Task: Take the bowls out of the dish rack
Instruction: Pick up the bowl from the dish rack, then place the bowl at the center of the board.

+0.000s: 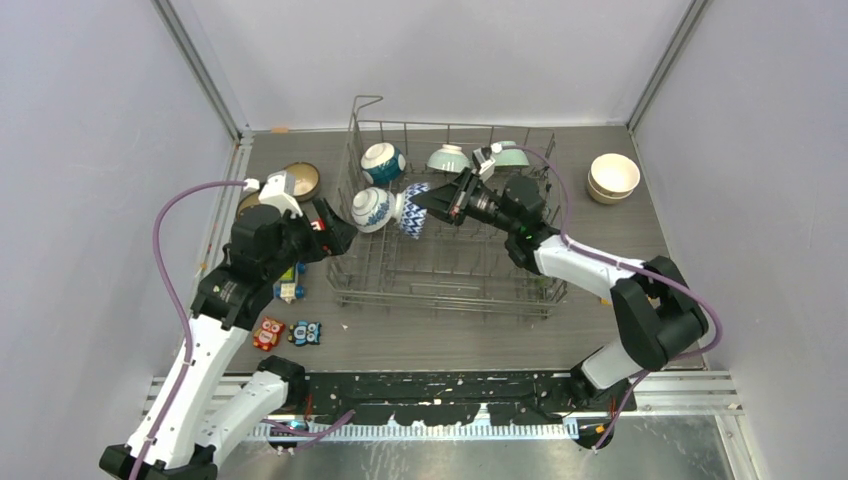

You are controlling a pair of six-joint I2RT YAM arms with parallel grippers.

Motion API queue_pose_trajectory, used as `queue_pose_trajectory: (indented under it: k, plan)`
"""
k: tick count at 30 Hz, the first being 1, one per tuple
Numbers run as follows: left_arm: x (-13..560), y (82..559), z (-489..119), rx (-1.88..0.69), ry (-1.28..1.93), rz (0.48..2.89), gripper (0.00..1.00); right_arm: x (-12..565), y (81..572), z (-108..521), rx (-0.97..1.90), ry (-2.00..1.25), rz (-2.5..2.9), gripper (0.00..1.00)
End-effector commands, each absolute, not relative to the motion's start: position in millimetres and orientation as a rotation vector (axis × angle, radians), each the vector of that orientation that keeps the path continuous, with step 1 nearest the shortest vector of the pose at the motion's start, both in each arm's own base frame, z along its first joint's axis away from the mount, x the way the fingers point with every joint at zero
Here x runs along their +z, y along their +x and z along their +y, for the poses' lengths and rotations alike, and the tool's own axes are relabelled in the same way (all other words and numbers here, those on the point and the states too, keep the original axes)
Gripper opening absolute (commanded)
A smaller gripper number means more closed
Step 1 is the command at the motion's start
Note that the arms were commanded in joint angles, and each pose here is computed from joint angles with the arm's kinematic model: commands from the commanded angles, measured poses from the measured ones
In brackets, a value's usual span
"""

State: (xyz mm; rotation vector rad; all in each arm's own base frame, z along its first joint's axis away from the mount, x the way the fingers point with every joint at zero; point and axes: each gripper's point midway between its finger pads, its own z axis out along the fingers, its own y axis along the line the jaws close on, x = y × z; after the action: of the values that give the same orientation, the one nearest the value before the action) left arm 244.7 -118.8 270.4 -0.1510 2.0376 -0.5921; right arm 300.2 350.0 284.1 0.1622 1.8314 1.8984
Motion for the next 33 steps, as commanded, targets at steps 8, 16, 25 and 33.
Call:
queue_pose_trajectory:
  k: [8, 16, 25, 33]
  plan:
    - [309.4, 247.0, -115.3, -0.590, -0.141, 1.940, 0.89, 350.5, 290.6, 294.1, 1.776, 0.008, 1.664, 0.01]
    - [322.4, 247.0, -106.7, -0.545, -0.147, 1.906, 0.90, 375.5, 283.7, 254.5, 1.624, -0.005, 1.624, 0.01]
    - [327.3, 244.6, -108.0, -0.558, -0.135, 1.897, 0.92, 415.8, 258.5, 234.3, 1.392, -0.139, 1.615, 0.01]
    - [327.7, 242.6, -107.9, -0.562, -0.134, 1.896, 0.99, 441.5, 227.4, 236.0, 1.148, -0.348, 1.652, 0.01]
